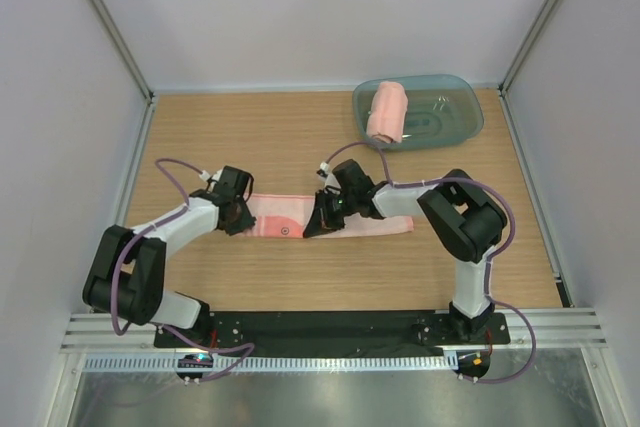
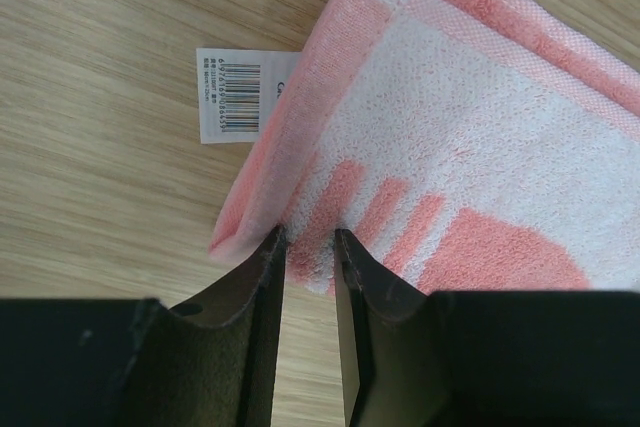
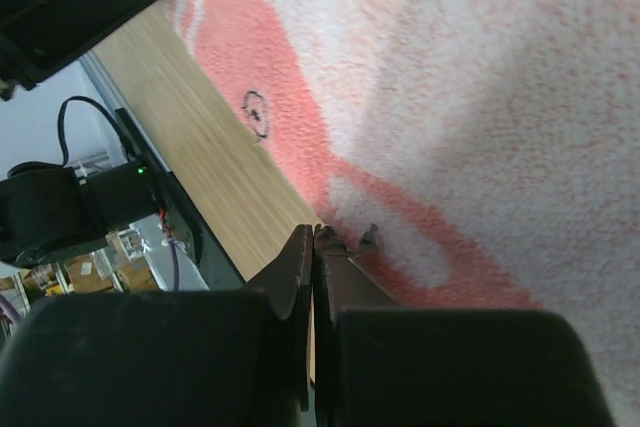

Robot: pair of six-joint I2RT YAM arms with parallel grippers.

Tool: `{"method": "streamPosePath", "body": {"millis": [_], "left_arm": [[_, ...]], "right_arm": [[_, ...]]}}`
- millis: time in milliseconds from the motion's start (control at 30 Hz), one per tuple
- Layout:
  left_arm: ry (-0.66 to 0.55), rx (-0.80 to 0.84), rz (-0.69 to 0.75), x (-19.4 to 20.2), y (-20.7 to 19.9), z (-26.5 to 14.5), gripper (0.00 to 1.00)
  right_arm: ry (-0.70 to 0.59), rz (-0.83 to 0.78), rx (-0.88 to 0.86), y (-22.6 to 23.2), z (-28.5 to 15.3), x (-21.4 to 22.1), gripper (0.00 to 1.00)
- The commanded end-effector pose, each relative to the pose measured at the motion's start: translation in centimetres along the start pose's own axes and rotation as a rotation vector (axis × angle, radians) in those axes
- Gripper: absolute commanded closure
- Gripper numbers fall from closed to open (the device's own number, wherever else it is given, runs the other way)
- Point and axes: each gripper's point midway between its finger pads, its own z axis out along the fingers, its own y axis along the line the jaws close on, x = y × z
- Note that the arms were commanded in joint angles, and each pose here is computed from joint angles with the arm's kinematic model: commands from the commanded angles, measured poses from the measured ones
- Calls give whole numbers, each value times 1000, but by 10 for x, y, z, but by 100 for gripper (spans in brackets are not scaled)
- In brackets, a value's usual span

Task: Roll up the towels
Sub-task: Fold the towel

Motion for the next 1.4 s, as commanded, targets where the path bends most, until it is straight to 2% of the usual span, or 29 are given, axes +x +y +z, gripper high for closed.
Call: {"method": "streamPosePath", "body": {"millis": [0,267,400,567,700,900,1000,1233,1367], "left_arm": [[11,-64,7,4,12,8,72],[36,-88,24,5,13,13,76],[55,-101,27,7,14,15,78],[69,-115,35,7,14,18,79],[74,-117,33,7,14,18,80],[81,-120,31,7,15,20,81],[82,-119,32,8,15,19,82],[84,-119,34,8,15,19,82],[83,-116,32,7,15,19,82]], "right_arm": [[0,-10,-19,-5,4,4,99],[-10,89,8,-56,-16,13,99],[-47,161,-65,-67,-38,12,99],[-93,199,-58,-78,-66,18,99],[-157,243,-36,-87,-93,19,99],[-355,390,-8,-114,-149,3,99],[-402,462,74,-135,-168,8,99],[-517,464,334,-151,-216,14,99],[-499,514,481,-169,-227,28,99]]}}
